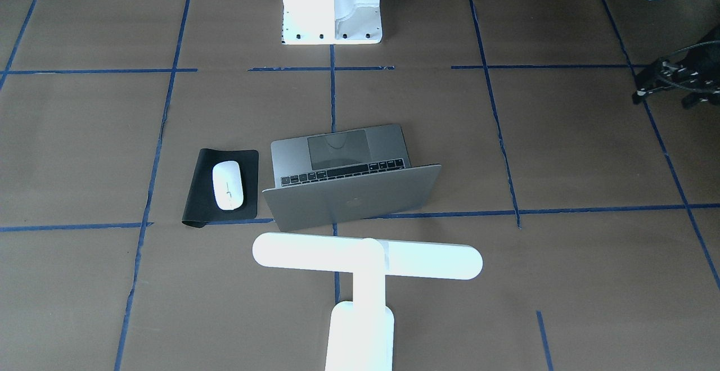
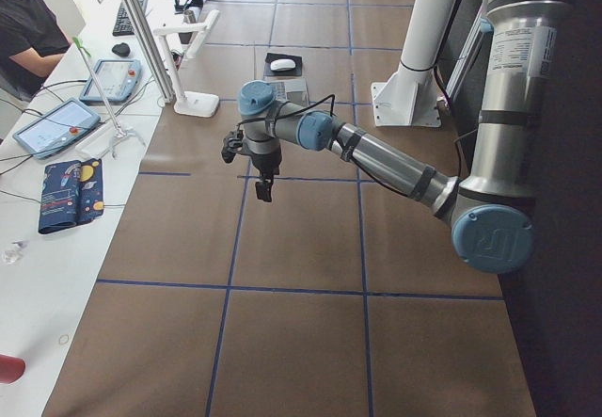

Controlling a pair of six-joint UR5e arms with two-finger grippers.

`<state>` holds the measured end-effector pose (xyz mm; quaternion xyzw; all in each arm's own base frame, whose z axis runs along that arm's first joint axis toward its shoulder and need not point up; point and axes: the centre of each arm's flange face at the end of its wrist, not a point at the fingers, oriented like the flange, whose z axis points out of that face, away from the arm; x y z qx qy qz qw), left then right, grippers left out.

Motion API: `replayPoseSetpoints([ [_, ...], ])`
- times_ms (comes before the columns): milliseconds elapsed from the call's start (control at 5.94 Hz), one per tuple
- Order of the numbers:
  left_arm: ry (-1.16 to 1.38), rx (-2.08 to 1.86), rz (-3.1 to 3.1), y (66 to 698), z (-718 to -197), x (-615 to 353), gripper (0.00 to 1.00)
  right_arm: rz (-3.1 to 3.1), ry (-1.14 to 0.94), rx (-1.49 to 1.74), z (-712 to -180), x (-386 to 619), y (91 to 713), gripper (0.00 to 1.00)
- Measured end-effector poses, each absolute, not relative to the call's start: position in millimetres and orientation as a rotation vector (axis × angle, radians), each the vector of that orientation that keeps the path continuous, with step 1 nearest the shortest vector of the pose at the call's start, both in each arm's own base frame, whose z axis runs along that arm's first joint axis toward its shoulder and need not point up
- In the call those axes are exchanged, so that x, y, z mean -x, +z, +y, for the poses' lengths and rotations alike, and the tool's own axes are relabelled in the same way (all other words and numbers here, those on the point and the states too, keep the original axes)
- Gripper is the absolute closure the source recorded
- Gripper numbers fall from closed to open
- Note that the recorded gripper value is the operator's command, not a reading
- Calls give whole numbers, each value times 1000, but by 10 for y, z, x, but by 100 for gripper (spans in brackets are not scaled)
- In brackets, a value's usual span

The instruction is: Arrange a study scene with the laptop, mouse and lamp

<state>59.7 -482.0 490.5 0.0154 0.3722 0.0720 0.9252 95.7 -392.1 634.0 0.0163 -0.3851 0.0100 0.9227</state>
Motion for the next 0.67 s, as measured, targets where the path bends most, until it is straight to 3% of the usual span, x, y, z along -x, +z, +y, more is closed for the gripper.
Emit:
replayPoseSetpoints([
  [673, 143, 35, 747, 6128, -4509, 337, 0, -800, 99, -74, -4030, -924, 6749, 0],
])
